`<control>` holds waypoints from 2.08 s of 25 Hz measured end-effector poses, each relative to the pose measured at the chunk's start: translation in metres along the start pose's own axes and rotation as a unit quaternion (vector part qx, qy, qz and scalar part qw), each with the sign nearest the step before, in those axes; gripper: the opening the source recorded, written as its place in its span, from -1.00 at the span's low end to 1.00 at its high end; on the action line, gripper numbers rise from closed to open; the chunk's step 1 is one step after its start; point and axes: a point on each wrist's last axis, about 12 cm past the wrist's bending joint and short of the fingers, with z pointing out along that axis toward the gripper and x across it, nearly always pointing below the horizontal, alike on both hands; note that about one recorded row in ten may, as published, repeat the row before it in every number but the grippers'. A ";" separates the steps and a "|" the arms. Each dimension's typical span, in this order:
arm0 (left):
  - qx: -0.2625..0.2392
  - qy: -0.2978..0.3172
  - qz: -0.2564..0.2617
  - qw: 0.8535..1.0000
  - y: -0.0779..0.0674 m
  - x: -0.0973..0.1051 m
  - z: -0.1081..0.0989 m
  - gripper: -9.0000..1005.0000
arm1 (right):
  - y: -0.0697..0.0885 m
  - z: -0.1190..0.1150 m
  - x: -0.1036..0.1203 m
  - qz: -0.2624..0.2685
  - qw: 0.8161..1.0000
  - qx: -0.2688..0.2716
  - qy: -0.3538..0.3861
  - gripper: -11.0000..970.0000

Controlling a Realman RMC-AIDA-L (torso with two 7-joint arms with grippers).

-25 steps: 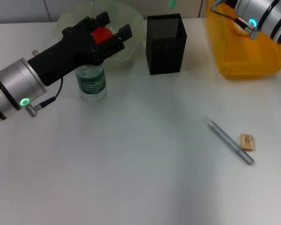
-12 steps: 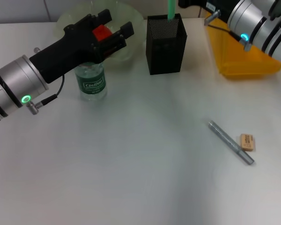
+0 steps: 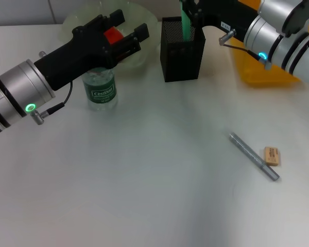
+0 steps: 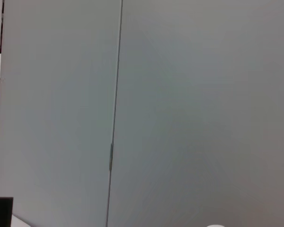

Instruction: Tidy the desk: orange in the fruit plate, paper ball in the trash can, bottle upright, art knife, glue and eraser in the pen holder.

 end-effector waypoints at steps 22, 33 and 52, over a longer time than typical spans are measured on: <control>-0.001 -0.001 0.005 1.000 0.000 0.000 -0.001 0.54 | 0.009 -0.018 -0.033 0.072 0.995 -0.046 0.041 0.07; -0.005 0.001 0.006 1.000 0.000 0.003 -0.004 0.54 | -0.007 -0.077 -0.063 0.154 0.953 -0.073 0.251 0.07; 0.000 0.005 0.012 1.000 -0.001 0.006 0.000 0.54 | -0.016 -0.111 -0.097 0.204 0.792 0.079 0.570 0.06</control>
